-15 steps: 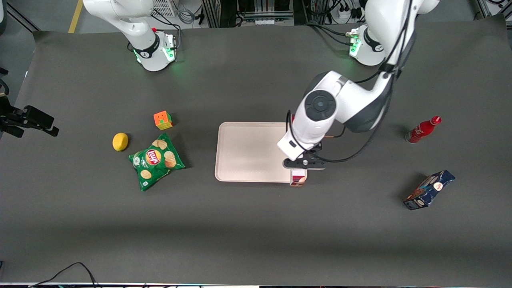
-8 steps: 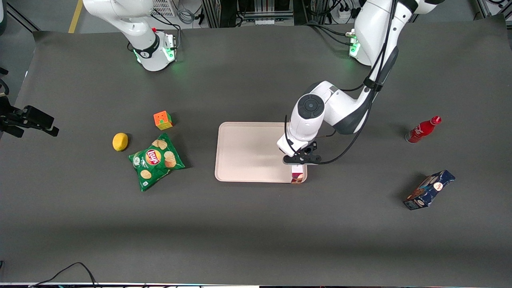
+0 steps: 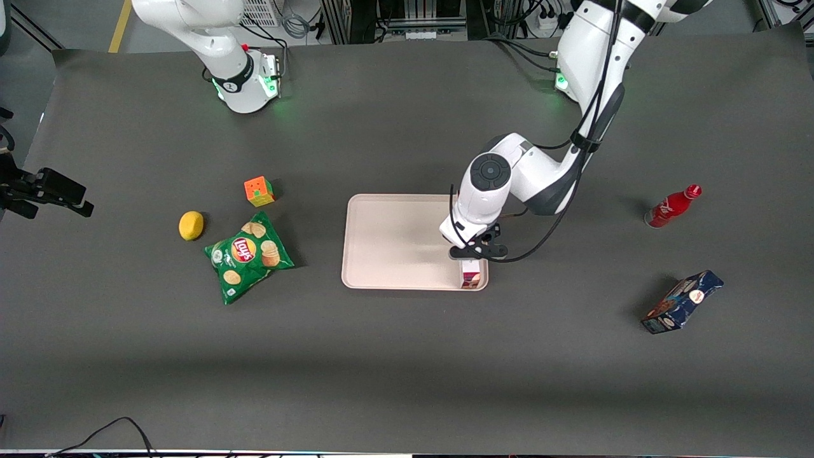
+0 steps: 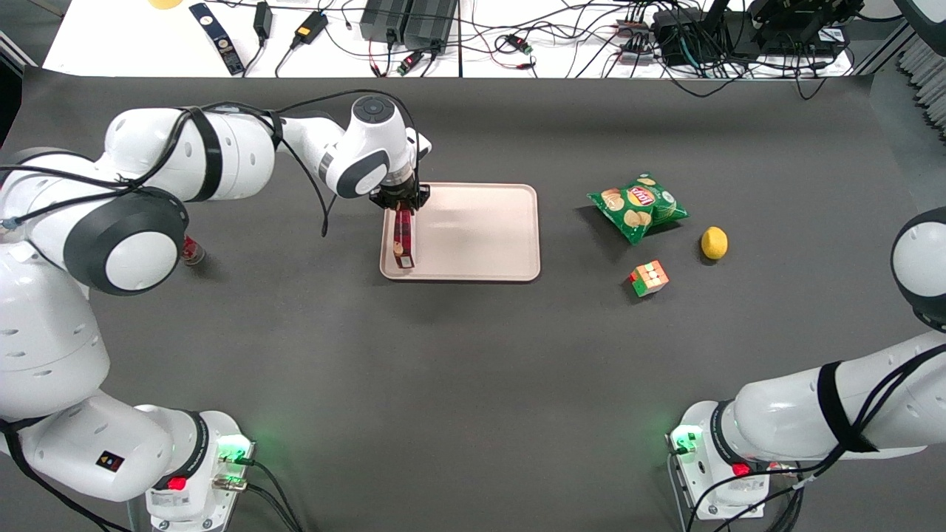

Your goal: Place red cookie box on tray

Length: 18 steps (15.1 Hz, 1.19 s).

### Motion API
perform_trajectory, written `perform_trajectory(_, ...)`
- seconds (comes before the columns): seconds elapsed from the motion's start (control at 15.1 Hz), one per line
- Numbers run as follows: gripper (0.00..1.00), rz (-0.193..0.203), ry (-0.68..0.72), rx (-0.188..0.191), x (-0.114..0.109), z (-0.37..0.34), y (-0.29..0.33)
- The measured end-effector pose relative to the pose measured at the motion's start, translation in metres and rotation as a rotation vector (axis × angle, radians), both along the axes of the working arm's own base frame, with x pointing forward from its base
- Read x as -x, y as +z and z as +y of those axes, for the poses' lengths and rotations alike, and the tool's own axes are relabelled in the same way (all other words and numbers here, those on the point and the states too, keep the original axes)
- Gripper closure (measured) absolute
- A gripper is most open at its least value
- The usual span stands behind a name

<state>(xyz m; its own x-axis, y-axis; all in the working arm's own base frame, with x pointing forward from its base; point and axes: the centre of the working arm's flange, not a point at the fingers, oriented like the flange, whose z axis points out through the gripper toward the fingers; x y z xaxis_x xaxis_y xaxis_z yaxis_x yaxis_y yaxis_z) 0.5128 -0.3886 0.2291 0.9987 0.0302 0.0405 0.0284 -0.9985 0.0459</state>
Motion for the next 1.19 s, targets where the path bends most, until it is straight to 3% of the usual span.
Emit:
perform_trajectory(0.26, 0.69, 0.005, 0.001, -0.001, 0.001, 0.0, -0.005)
perform_trajectory(0.46, 0.62, 0.002, 0.003, 0.002, 0.0, 0.0, -0.005)
perform_trajectory(0.53, 0.56, -0.002, 0.003, 0.006, 0.0, -0.001, -0.005)
perform_trajectory(0.92, 0.0, -0.024, 0.014, 0.021, -0.006, -0.001, 0.004)
perform_trajectory(1.06, 0.0, -0.041, 0.026, 0.02, -0.017, 0.001, 0.026)
perform_trajectory(1.19, 0.0, -0.04, 0.041, -0.012, -0.034, 0.008, 0.069)
